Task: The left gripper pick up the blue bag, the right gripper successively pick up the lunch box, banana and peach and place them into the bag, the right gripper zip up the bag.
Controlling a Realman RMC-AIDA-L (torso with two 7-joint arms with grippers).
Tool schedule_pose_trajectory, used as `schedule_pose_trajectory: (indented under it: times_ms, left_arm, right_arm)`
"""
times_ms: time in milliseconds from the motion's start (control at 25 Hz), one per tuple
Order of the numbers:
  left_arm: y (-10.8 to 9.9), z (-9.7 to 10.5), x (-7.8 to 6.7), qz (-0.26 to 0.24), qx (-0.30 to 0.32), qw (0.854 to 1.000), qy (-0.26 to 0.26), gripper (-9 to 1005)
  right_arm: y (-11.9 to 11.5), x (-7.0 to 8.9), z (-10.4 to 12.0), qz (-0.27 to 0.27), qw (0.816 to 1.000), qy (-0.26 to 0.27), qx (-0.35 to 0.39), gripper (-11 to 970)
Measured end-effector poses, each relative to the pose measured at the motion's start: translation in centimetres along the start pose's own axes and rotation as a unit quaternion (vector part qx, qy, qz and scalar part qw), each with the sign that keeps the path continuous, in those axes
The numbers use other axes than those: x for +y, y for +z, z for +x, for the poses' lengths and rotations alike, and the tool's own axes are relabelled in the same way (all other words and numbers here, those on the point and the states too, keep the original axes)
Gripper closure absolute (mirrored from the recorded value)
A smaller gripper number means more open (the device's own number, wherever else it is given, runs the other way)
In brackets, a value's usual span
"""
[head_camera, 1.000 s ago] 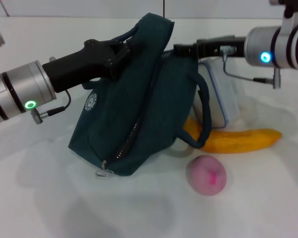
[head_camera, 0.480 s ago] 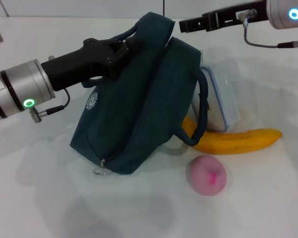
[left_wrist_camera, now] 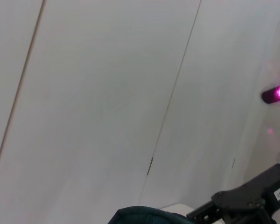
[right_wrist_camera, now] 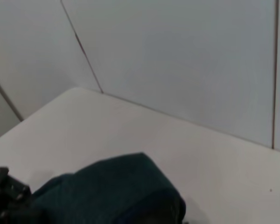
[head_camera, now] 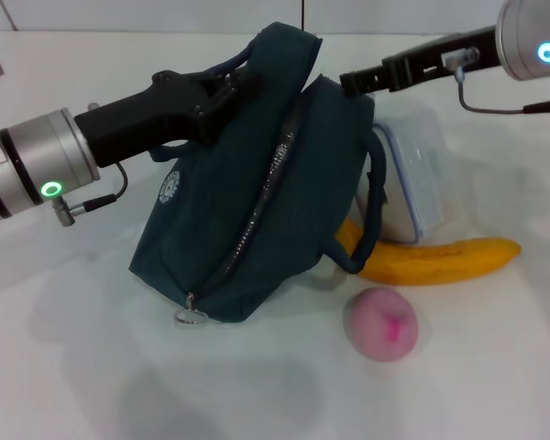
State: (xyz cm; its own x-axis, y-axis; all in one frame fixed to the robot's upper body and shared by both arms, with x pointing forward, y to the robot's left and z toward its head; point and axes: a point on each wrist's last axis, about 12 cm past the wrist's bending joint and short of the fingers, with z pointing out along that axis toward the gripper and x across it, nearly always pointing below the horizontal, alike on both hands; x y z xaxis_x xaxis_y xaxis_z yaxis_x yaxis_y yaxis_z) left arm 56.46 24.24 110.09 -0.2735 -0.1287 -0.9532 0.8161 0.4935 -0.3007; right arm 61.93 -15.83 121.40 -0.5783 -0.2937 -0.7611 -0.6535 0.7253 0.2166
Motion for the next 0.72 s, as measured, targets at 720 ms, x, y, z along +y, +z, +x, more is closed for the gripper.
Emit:
schedule_pose_trajectory:
  times_ms: [720]
  left_arm:
    - [-1.7, -1.7, 1.8, -0.025, 0.003, 1.0, -0.002, 956]
  right_arm:
    - [-4.5, -1.5, -0.2, -0.04, 0.999, 0.0, -0.025, 267]
